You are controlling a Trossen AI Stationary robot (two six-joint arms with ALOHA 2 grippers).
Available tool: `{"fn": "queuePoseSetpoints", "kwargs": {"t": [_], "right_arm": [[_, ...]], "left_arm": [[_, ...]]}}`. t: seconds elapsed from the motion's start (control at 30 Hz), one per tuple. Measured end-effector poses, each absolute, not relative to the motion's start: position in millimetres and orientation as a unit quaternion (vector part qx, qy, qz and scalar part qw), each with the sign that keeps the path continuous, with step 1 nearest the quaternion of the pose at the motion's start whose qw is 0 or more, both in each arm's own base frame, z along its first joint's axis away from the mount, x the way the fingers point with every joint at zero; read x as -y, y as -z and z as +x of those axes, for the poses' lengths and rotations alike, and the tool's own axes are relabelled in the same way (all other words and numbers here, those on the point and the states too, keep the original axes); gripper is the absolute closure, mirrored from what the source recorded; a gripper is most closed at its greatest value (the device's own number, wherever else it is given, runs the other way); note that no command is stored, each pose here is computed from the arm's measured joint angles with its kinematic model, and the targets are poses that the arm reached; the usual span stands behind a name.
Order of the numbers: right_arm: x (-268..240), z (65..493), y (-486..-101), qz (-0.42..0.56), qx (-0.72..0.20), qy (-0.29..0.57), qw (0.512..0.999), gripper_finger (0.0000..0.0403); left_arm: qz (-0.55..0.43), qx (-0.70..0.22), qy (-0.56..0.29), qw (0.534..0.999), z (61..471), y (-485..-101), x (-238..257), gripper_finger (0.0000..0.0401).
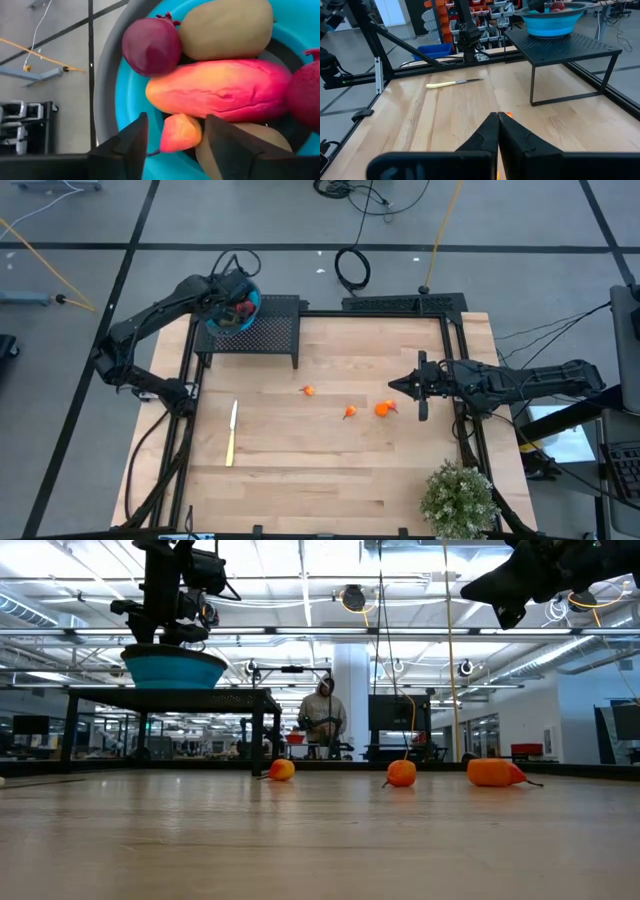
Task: Pick & Place Fruit
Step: Put the pear into the blue strainer bowl on the shelf, then put the tangerine into the blue strainer bowl on the shelf
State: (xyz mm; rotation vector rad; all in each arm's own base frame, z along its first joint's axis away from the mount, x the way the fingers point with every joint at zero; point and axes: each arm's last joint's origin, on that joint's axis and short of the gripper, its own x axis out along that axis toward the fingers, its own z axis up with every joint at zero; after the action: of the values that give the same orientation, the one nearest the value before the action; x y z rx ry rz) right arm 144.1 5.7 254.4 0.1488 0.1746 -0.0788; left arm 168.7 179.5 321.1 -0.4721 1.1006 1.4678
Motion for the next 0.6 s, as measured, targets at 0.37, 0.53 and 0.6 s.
{"fn": "queuePoseSetpoints", "kwargs": {"t": [0.37,0.53,0.6], "right_arm": [[-5.7,144.2,-254.3,0.080,-0.087,0.039,0.992,0.0402],[-8.0,144.6,-253.3,0.093,-0.095,0.004,0.991,0.0400],[-9.9,145.6,-251.7,0.095,-0.105,-0.025,0.990,0.0399]], "left_arm": [[-0.234,-0.435,-0.576,0.652,177.9,-370.9,-163.4,0.0143],[-0.226,-0.389,-0.518,0.728,195.6,-387.6,-138.2,0.0161],[-0.223,-0.376,-0.485,0.758,203.2,-391.9,-126.0,0.0171]]}}
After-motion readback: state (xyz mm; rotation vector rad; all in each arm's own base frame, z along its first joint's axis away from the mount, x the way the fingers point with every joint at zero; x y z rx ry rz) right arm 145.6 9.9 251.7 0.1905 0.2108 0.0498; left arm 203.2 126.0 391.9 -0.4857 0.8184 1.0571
